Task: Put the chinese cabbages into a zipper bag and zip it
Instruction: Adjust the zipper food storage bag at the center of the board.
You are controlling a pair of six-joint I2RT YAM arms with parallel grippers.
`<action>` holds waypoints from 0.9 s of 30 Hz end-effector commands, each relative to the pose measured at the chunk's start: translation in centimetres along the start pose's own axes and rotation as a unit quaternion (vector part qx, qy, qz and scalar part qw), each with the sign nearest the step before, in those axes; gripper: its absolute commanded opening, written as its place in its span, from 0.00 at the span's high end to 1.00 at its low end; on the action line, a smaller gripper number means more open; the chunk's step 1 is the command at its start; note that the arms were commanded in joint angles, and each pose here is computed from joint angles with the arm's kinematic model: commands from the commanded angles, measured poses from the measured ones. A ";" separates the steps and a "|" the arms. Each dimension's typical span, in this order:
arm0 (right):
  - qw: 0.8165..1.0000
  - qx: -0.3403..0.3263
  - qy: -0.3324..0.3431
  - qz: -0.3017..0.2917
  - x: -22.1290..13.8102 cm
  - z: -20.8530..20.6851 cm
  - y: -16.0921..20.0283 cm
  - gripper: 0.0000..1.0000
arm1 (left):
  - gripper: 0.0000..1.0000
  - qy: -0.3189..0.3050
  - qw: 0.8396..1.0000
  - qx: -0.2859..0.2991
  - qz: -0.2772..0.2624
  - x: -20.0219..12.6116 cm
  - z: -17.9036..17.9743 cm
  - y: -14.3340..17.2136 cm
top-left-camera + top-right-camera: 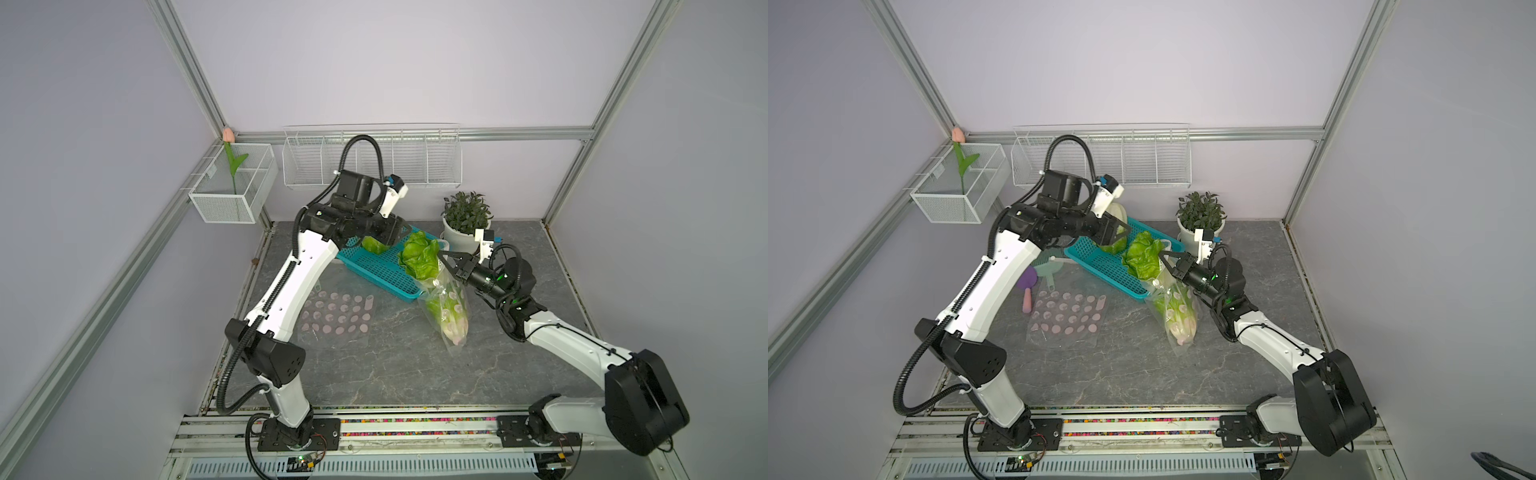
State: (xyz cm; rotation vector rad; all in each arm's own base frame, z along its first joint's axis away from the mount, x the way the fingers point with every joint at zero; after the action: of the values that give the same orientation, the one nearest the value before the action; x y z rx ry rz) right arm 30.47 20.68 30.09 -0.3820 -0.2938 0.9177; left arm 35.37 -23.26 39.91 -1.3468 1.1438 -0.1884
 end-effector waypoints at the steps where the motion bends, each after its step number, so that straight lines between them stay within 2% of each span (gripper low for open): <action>1: 0.999 -0.003 -0.025 -0.029 -0.2 1.2 -1.3 0.93 | 0.59 0.026 0.987 -0.150 -0.047 -2.1 1.8 0.8; 5: 1.000 -0.005 -0.017 -0.023 -0.2 1.0 -1.3 0.93 | 0.62 -0.009 0.966 -0.253 -0.042 -0.6 4.1 5.3; 11: 1.000 -0.003 -0.007 -0.016 0.1 0.4 -1.1 0.93 | 0.61 0.054 0.932 -0.358 -0.014 4.3 4.3 9.0; 18: 1.000 -0.003 0.008 -0.017 -0.2 -0.3 -0.7 0.93 | 0.61 0.110 0.912 -0.394 -0.024 8.0 2.0 9.4; 27: 1.000 -0.006 0.013 -0.018 -0.5 -0.3 -0.6 0.93 | 0.67 0.123 0.901 -0.416 -0.008 10.3 1.9 10.9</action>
State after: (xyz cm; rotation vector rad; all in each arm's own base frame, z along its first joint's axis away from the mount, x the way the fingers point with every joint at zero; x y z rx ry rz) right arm 31.03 20.17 29.43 -0.3988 -0.2586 0.8909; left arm 36.17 -25.50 26.15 -2.0916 1.4831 0.1430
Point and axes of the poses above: each gripper's point midway between its finger pads, its own x axis out along the fingers, its own z axis along the line the jaws close on, y = z × x, the point moved 6 cm from there along -x, back along the fingers, and after that the axes turned 1 degree about x, right-handed, at the moved point
